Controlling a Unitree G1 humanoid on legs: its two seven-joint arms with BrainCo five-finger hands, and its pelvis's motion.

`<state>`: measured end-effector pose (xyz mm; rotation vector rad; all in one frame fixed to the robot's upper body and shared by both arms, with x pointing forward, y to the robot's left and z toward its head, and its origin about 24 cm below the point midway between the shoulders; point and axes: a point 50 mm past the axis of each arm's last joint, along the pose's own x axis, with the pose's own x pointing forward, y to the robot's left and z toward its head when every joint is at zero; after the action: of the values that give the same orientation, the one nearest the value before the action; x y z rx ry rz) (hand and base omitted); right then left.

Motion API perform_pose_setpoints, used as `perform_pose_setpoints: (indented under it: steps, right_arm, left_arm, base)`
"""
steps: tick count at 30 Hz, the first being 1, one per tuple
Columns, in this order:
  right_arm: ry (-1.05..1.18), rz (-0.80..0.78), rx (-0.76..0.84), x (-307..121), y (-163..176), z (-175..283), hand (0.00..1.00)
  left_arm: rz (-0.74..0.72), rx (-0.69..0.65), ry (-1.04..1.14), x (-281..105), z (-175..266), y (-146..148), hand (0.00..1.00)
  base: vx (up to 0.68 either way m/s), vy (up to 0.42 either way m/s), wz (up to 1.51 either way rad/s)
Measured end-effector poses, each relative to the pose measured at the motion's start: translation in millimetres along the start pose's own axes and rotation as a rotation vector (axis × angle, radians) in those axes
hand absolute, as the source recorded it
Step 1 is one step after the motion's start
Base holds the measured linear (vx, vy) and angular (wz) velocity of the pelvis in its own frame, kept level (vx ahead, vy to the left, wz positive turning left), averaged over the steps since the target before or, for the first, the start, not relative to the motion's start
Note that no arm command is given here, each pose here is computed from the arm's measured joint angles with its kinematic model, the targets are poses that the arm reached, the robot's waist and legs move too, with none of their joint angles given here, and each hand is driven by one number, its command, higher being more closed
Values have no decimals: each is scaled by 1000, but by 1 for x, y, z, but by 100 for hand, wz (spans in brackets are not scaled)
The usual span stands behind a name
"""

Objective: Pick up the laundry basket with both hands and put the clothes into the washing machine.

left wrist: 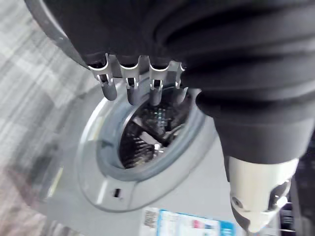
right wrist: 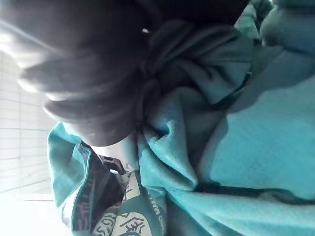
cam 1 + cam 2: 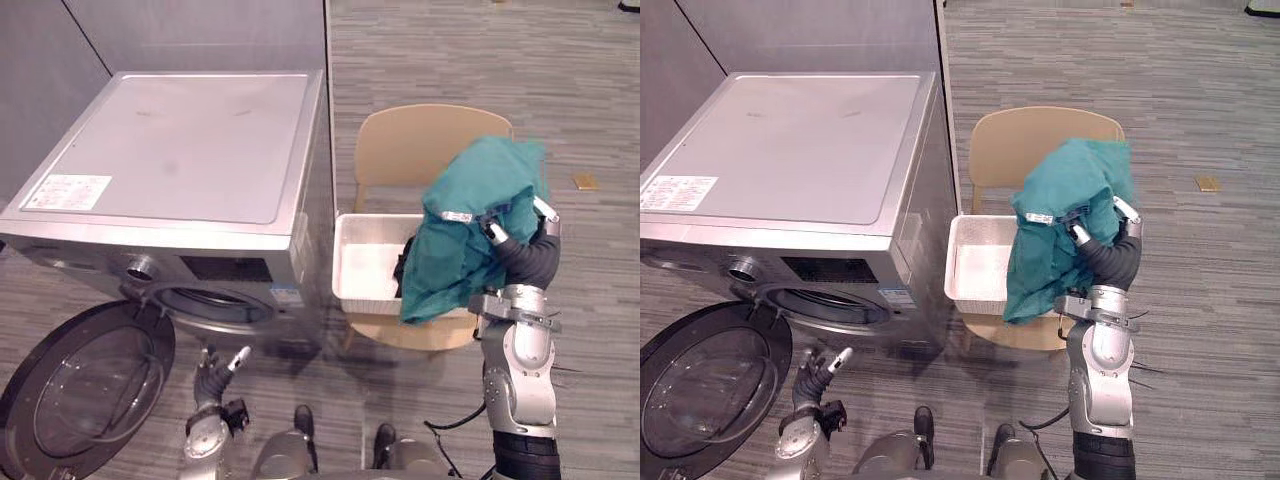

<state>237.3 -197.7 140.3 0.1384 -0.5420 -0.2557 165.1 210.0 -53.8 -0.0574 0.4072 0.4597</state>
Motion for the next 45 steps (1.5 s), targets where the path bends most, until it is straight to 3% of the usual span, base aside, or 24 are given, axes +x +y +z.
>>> perform_pose_setpoints:
  steps: [7, 10, 27, 28, 34, 40, 41, 45]
  right_arm:
    - [45, 97, 132, -14, 4, -1, 100]
    - [99, 188, 203, -25, 16, -6, 100]
    - [240, 512, 456, -61, 88, -11, 100]
    - [257, 520, 465, -63, 90, -13, 100]
    - [348, 528, 520, -72, 98, -26, 100]
    - [388, 514, 535, -75, 100, -32, 100]
    - [393, 510, 531, -75, 99, -33, 0]
    - [427, 472, 485, -76, 95, -43, 0]
  left_arm:
    - [-169, -58, -285, -16, 60, -26, 0]
    - [-346, -72, -416, -31, 85, -51, 0]
    - [-808, -79, -454, -71, 91, -121, 0]
    - [-837, -77, -451, -74, 90, -127, 100]
    - [-899, -49, -433, -74, 86, -145, 100]
    - [-868, -56, -439, -73, 89, -148, 100]
    - [-867, -56, -438, -74, 88, -148, 100]
    - [-864, -49, -424, -72, 85, -149, 100]
  base:
    - [11, 61, -5]
    - [46, 23, -10]
    - [5, 14, -14]
    - [0, 0, 0]
    - [1, 5, 1]
    - [0, 0, 0]
    - [0, 0, 0]
    - [0, 0, 0]
